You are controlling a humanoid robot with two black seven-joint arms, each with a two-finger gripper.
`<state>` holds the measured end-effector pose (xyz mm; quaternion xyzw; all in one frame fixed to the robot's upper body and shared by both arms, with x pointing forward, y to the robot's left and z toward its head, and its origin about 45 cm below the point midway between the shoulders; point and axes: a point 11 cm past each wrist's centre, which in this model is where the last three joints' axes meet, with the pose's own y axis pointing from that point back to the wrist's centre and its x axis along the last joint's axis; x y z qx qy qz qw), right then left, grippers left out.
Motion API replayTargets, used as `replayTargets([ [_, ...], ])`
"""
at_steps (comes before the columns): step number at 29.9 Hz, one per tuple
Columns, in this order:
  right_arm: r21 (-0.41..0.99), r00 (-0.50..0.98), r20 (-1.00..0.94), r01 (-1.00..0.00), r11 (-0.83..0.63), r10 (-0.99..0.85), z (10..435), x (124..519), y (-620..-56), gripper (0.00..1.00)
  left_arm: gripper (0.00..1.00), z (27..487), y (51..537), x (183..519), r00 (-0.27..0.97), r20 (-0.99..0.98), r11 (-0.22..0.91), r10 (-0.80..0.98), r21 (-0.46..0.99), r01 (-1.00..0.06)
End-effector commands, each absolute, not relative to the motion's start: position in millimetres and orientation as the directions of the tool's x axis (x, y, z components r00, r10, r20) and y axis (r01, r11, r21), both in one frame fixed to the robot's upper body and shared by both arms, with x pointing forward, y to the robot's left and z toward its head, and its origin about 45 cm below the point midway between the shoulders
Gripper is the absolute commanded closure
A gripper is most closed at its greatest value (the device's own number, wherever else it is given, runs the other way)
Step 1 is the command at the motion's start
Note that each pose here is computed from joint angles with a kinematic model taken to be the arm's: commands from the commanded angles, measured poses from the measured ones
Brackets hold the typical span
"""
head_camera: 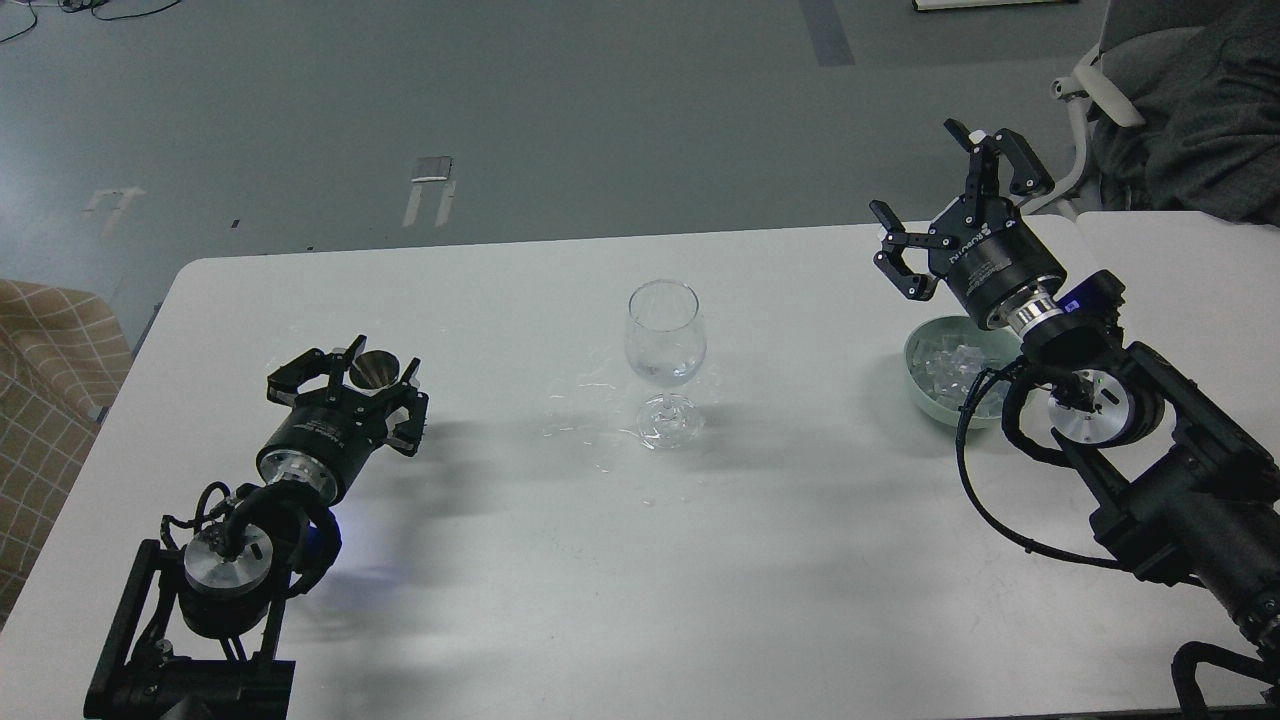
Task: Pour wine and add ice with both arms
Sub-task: 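Lower the jigger onto the table with the left gripper and open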
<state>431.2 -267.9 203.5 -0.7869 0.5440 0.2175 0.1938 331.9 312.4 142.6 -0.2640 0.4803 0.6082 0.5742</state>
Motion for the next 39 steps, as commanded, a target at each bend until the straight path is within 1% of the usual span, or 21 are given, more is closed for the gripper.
replayTargets([
  [1, -0.067, 0.311, -0.554, -0.941, -0.331, -0.772, 203, 431, -268, 0.0, 0.42, 142, 312, 332, -0.203, -0.87, 0.12, 0.449, 0.283, -0.952],
  [3, -0.067, 0.311, -0.554, -0.941, -0.331, -0.772, 203, 431, -268, 0.0, 0.4, 143, 312, 332, -0.203, -0.87, 0.119, 0.449, 0.283, -0.952],
  [5, -0.066, 0.31, -0.555, -0.942, -0.33, -0.772, 202, 430, -269, 0.0, 0.25, 142, 312, 332, -0.204, -0.87, 0.119, 0.449, 0.285, -0.951],
  [6, -0.066, 0.31, -0.555, -0.942, -0.33, -0.772, 202, 430, -269, 0.0, 0.25, 142, 312, 332, -0.204, -0.87, 0.119, 0.449, 0.285, -0.951],
  [7, -0.066, 0.31, -0.555, -0.942, -0.33, -0.772, 202, 430, -269, 0.0, 0.16, 142, 313, 332, -0.205, -0.869, 0.118, 0.45, 0.285, -0.951],
  [9, -0.066, 0.31, -0.555, -0.942, -0.33, -0.772, 202, 430, -269, 0.0, 0.07, 142, 313, 332, -0.204, -0.87, 0.118, 0.449, 0.284, -0.951],
  [10, -0.066, 0.31, -0.555, -0.942, -0.33, -0.772, 202, 430, -269, 0.0, 0.04, 142, 313, 332, -0.204, -0.87, 0.118, 0.449, 0.284, -0.951],
  [23, -0.066, 0.309, -0.554, -0.942, -0.33, -0.773, 202, 430, -270, 0.0, 0.02, 139, 317, 328, -0.214, -0.877, 0.117, 0.43, 0.289, -0.95],
  [28, -0.067, 0.309, -0.554, -0.942, -0.329, -0.773, 202, 431, -269, 0.0, 0.02, 134, 328, 319, -0.231, -0.871, 0.113, 0.433, 0.306, -0.945],
  [34, -0.069, 0.31, -0.554, -0.942, -0.328, -0.773, 203, 431, -270, 0.0, 0.02, 125, 340, 294, -0.2, -0.876, 0.156, 0.439, 0.293, -0.943],
  [39, -0.067, 0.308, -0.551, -0.943, -0.327, -0.775, 203, 431, -272, 0.0, 0.02, 117, 359, 266, -0.159, -0.843, 0.192, 0.514, 0.294, -0.936],
])
